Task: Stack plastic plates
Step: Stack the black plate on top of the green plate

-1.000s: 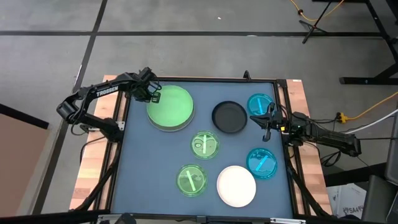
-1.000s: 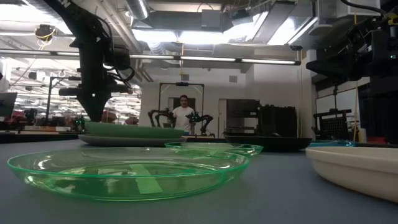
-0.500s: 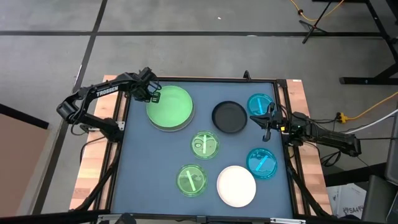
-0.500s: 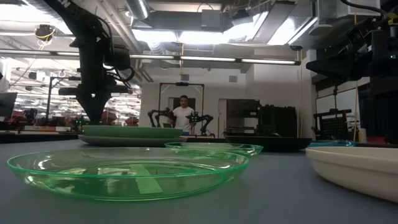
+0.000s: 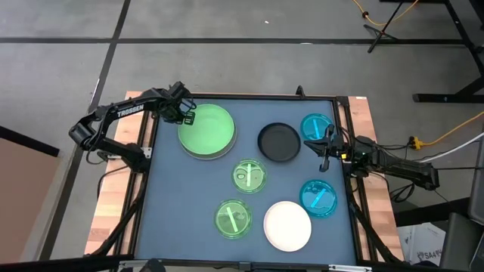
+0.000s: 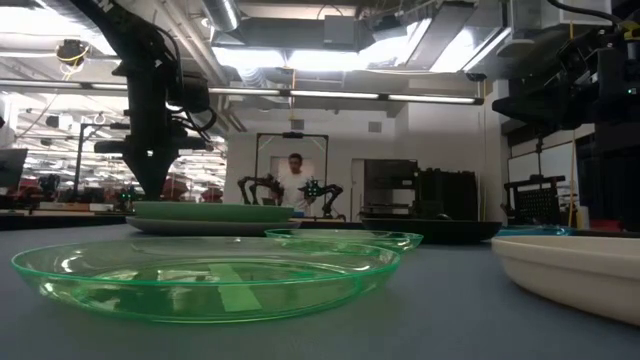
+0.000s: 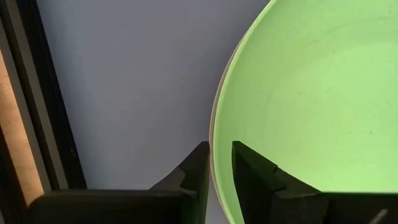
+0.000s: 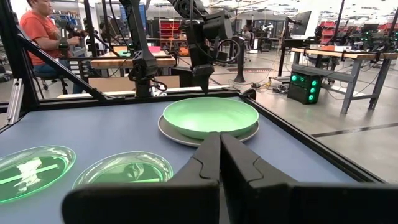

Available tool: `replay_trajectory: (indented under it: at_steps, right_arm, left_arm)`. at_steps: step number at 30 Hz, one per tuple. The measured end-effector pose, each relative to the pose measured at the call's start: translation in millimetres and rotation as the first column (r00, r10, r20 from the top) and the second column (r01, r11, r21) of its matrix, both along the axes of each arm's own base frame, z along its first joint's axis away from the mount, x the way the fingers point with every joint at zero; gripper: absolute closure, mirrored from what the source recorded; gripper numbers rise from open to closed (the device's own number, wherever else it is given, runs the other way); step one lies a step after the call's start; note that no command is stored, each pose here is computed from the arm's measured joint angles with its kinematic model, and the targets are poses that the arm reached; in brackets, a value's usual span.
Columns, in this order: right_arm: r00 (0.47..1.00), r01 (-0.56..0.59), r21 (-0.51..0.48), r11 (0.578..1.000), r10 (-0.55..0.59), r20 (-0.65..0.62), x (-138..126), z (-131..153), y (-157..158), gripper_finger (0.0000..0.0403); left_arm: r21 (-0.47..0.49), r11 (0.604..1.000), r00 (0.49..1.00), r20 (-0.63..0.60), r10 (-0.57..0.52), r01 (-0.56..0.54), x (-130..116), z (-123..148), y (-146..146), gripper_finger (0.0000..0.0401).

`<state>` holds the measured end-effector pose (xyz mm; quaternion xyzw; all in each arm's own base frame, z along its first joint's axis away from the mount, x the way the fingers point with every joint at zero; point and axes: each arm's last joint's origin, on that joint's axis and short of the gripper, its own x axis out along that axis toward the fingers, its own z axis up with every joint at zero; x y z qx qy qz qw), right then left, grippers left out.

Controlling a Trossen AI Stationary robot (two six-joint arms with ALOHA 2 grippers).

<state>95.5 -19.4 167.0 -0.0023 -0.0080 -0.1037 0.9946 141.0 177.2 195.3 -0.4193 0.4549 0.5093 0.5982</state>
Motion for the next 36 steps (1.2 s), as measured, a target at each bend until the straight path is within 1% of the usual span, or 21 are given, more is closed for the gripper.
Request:
replay_trajectory:
  at_steps: [5, 9, 13, 15, 17, 22, 26, 31, 36]
  right_arm:
    - [0.999, 0.037, 0.05, 0.998, -0.038, 0.023, -0.2, 0.9, -1.1, 0.0402]
    - [0.997, 0.073, 0.057, 0.996, -0.075, 0.031, -0.5, 1.6, -2.1, 0.0402]
    - [0.995, 0.089, 0.096, 0.991, -0.093, 0.042, -0.7, 1.8, -2.6, 0.0396]
    - [0.995, 0.088, 0.113, 0.99, -0.093, 0.046, -0.7, 1.8, -2.6, 0.038]
    - [0.993, 0.095, 0.138, 0.986, -0.102, 0.052, -0.8, 1.9, -2.9, 0.0356]
    - [0.98, 0.154, 0.224, 0.962, -0.177, 0.085, -1.6, 3.4, -4.9, 0.0289]
    - [0.979, 0.159, 0.235, 0.959, -0.184, 0.087, -2.3, 6.1, -4.9, 0.0249]
    - [0.974, 0.157, 0.232, 0.96, -0.19, 0.125, -4.9, 18.1, -4.6, 0.0222]
    - [0.964, 0.193, 0.236, 0.953, -0.229, 0.137, -5.9, 28.8, -5.6, 0.0214]
  left_arm:
    - [0.001, 1.0, 1.0, 0.0, 0.0, 0.0, 0.0, 0.0, 0.1, 0.0341]
    - [0.006, 1.0, 1.0, 0.005, -0.001, 0.001, 0.5, 0.3, 0.5, 0.0341]
    - [0.013, 1.0, 1.0, 0.008, -0.009, 0.009, 0.9, 0.5, 1.0, 0.0341]
    - [0.025, 0.999, 1.0, 0.011, -0.029, 0.029, 1.7, 0.8, 2.0, 0.0341]
    - [0.035, 0.999, 0.999, 0.016, -0.038, 0.037, 2.4, 1.2, 2.9, 0.0342]
    - [0.069, 0.997, 0.998, 0.039, -0.044, 0.042, 4.8, 2.4, 5.8, 0.0342]
    - [0.099, 0.994, 0.997, 0.061, -0.047, 0.041, 7.1, 3.5, 8.3, 0.0342]
    - [0.181, 0.982, 0.989, 0.124, -0.082, 0.059, 18.6, 7.4, 11.0, 0.0342]
    - [0.288, 0.953, 0.97, 0.192, -0.15, 0.09, 33.3, 13.8, 13.0, 0.0342]
